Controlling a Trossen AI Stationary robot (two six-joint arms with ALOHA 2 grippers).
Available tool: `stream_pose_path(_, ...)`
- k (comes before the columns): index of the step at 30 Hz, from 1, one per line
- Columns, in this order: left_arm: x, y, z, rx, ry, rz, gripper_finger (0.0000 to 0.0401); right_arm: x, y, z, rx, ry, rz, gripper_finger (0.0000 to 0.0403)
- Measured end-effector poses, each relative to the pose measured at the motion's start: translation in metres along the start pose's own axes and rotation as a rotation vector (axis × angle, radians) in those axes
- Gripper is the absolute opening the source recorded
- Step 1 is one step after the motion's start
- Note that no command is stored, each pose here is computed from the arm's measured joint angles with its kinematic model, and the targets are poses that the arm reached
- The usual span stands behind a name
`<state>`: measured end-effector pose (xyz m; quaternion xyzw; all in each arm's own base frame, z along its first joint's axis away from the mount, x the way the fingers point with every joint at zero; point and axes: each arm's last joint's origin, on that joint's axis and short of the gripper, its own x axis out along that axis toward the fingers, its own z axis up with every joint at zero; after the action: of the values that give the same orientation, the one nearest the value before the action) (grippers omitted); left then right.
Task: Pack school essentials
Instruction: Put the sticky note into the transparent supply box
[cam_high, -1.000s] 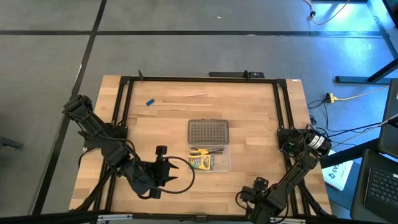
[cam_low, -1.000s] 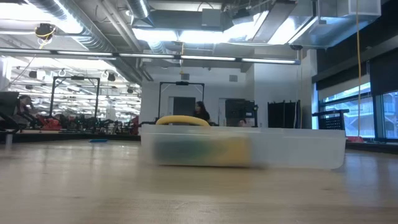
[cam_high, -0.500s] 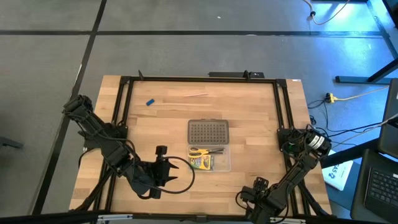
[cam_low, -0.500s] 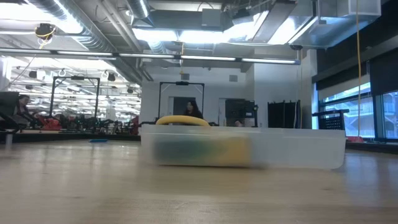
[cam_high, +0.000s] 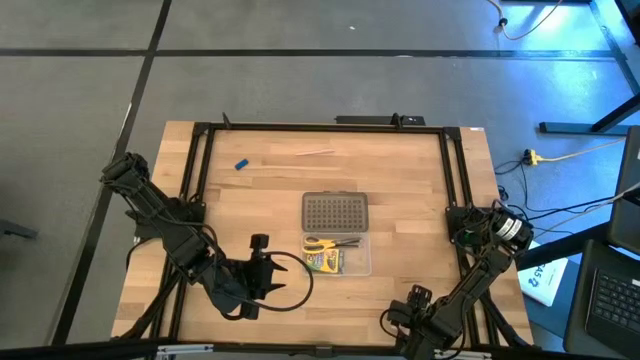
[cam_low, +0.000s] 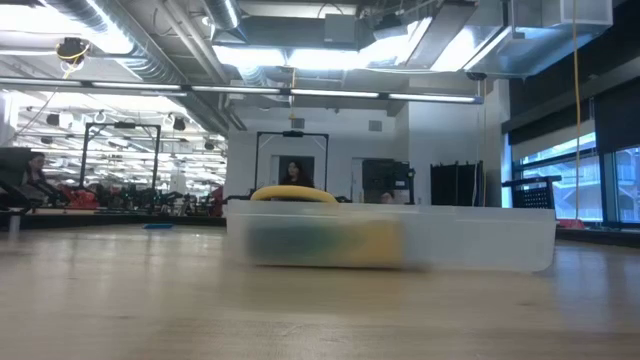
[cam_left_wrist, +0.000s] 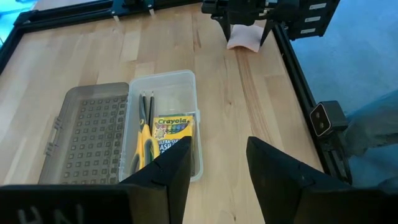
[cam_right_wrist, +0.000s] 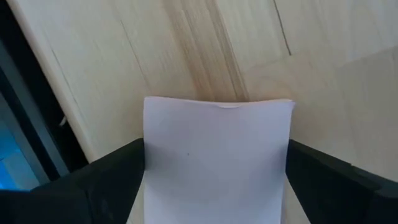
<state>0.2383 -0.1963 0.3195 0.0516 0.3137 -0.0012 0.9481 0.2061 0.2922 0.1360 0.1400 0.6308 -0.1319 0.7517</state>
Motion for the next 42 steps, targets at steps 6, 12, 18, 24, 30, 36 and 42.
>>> stream_pose_path(6, 0.000, 0.000, 0.000, 0.000, 0.000, 0.000, 0.0148, 0.000, 0.000, 0.002, 0.006, -0.005, 0.001, 0.0350)
stream_pose_path(12, 0.000, 0.000, 0.000, 0.000, 0.000, 0.000, 0.0148, 0.001, -0.001, 0.007, 0.020, -0.015, -0.002, 0.0336)
stream_pose_path(18, 0.000, 0.000, 0.000, 0.000, 0.000, 0.000, 0.0148, 0.001, -0.001, 0.015, 0.030, -0.047, -0.004, 0.0328)
stream_pose_path(24, 0.000, 0.000, 0.000, 0.000, 0.000, 0.000, 0.0148, -0.013, 0.007, 0.035, -0.014, -0.091, 0.008, 0.0327)
stream_pose_path(30, 0.000, 0.000, 0.000, 0.000, 0.000, 0.000, 0.0148, -0.038, 0.006, 0.062, -0.134, -0.088, -0.055, 0.0327)
stream_pose_path(36, 0.000, 0.000, 0.000, 0.000, 0.000, 0.000, 0.0148, -0.060, -0.004, 0.103, -0.284, -0.142, -0.129, 0.0327)
stream_pose_path(42, 0.000, 0.000, 0.000, 0.000, 0.000, 0.000, 0.0148, -0.066, -0.021, 0.149, -0.428, -0.162, -0.135, 0.0327)
